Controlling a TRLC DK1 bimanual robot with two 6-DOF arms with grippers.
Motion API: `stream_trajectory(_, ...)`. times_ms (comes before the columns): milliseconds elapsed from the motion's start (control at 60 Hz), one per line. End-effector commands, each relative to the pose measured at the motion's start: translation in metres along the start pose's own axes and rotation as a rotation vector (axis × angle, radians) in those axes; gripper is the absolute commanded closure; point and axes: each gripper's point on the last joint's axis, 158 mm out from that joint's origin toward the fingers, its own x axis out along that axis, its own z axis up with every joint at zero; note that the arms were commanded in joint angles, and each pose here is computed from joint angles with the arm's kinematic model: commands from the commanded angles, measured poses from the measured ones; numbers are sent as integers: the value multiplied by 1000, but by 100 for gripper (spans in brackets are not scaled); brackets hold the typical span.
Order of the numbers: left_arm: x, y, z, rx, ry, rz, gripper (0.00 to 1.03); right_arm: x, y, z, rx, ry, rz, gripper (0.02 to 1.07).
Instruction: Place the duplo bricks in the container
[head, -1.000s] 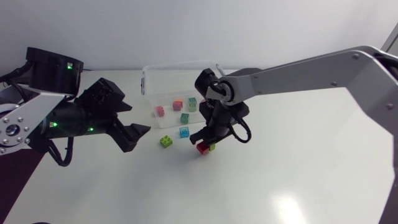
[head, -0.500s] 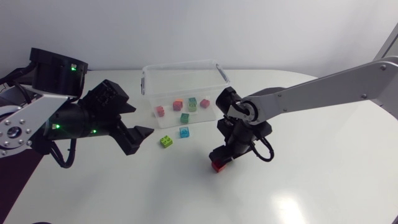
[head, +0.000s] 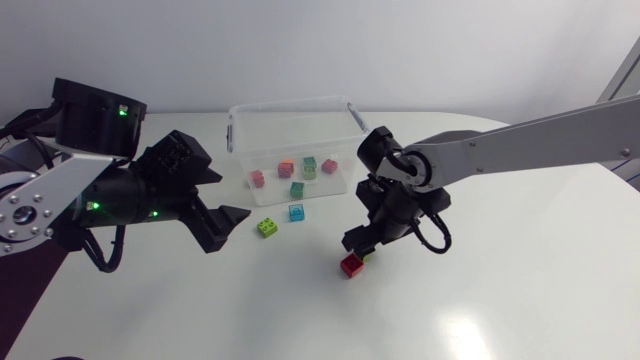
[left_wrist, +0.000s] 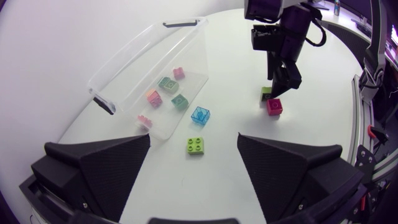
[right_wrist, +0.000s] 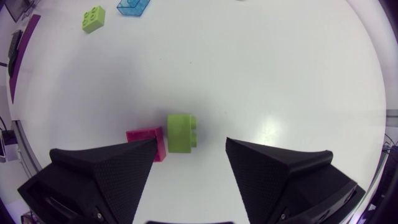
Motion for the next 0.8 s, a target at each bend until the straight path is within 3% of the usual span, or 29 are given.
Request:
stream_trajectory(0,2,-5,-8,11,20,-11,6,12,-1,4,-6,16,3,26)
stream_trajectory(83,3,-8,-12,11,30,-18,6,20,-1,3,0,30,2,30)
stream_trajectory(283,5,-12,-14,17,36,-28,6,30,-4,8,4,25,2,61)
stream_trajectory(350,9,-15,-19,18,51,-39,6,30,-4,9,4,24,2,76)
stream_trajectory(783,74,-30,-71,40,198,-119,6,-44,-3,57,9,-129,-4,77)
